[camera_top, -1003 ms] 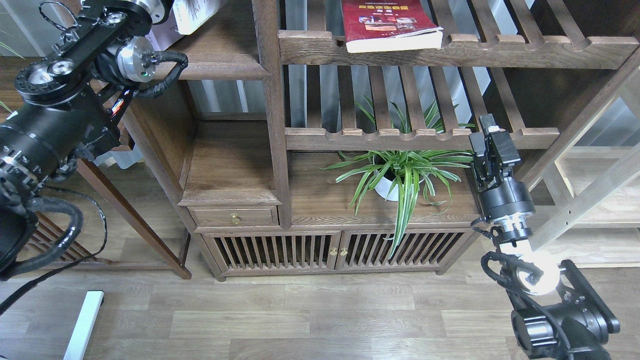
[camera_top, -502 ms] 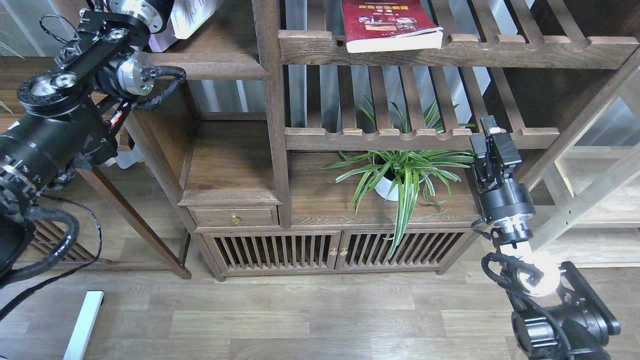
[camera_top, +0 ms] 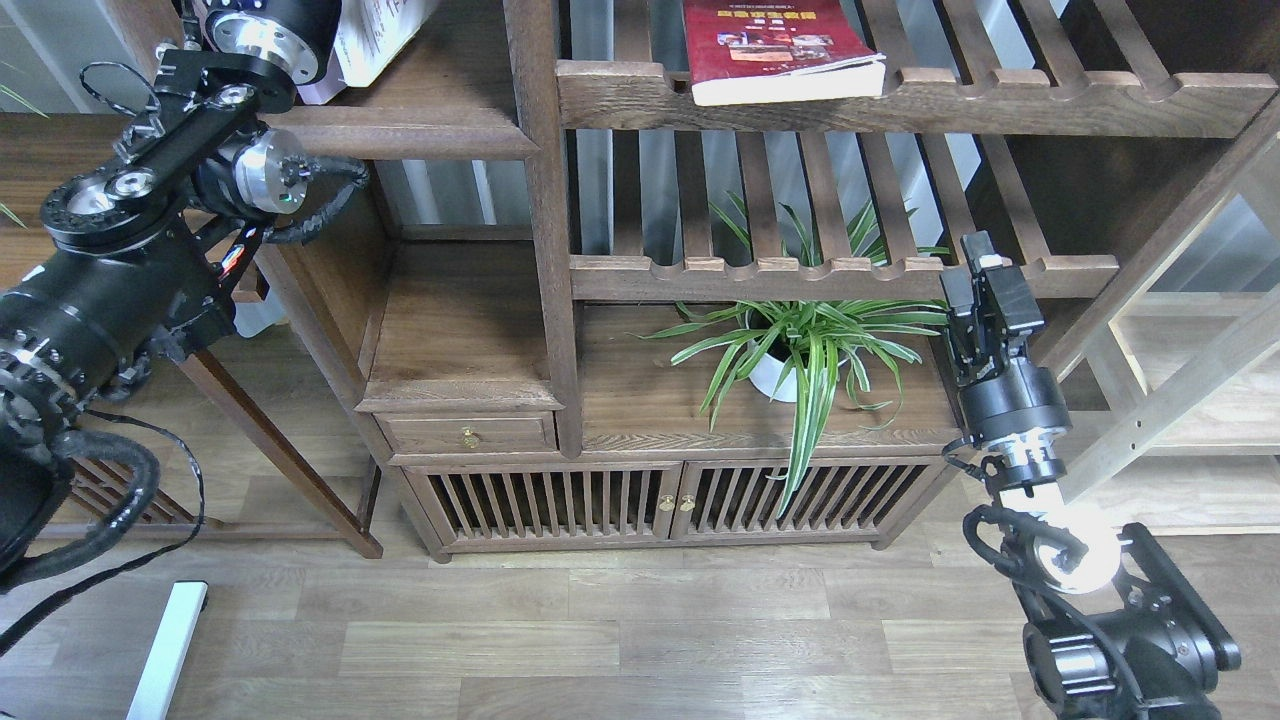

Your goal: Organize books on shelf

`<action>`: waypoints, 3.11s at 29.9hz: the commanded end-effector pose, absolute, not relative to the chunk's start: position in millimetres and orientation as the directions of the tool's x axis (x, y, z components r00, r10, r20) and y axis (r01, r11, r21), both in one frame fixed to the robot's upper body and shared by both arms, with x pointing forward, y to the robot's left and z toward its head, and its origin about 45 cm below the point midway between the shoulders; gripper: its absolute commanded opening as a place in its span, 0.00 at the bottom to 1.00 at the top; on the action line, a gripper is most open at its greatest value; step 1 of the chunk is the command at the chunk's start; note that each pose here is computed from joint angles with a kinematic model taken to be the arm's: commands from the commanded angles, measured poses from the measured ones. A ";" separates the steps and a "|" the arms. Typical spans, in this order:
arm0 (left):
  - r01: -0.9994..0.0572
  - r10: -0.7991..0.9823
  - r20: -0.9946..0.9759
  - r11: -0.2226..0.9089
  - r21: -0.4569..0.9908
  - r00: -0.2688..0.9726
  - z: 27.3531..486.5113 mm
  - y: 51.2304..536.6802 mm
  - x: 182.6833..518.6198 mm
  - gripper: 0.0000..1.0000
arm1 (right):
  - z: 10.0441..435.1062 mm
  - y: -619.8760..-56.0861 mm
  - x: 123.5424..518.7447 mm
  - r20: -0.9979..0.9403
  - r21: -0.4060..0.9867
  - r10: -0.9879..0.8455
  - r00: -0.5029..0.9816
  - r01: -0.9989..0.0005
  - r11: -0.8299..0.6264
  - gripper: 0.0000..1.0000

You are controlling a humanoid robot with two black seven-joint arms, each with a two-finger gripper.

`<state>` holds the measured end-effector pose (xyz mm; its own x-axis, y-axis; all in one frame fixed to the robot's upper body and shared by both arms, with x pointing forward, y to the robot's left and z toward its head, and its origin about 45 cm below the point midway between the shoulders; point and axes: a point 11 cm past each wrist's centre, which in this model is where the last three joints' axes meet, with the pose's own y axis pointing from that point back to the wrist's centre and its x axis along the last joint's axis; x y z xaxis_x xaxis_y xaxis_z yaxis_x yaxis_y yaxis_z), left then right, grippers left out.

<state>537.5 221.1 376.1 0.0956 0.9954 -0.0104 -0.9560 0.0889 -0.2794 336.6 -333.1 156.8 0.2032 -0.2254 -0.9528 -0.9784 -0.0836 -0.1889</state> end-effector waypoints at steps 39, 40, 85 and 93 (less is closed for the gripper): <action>-0.950 0.994 -0.021 0.092 -0.299 0.103 360.3 235.5 536.3 0.19 | 159.0 -337.1 336.6 -0.951 -0.191 -0.232 0.206 -0.978 -0.083 0.72; -0.950 0.994 -0.018 0.095 -0.298 0.105 359.2 234.8 535.9 0.20 | 159.0 -337.1 336.6 -0.951 -0.191 -0.232 0.206 -0.978 -0.083 0.72; -0.887 0.990 -0.008 0.121 -0.446 0.139 432.9 258.6 521.0 0.34 | 157.1 -323.4 338.6 -0.951 -0.184 -0.228 0.209 -0.975 -0.125 0.72; -0.835 0.983 -0.045 0.128 -0.535 0.180 479.5 249.9 513.5 0.34 | 157.9 -325.9 338.7 -0.949 -0.185 -0.234 0.209 -0.975 -0.124 0.72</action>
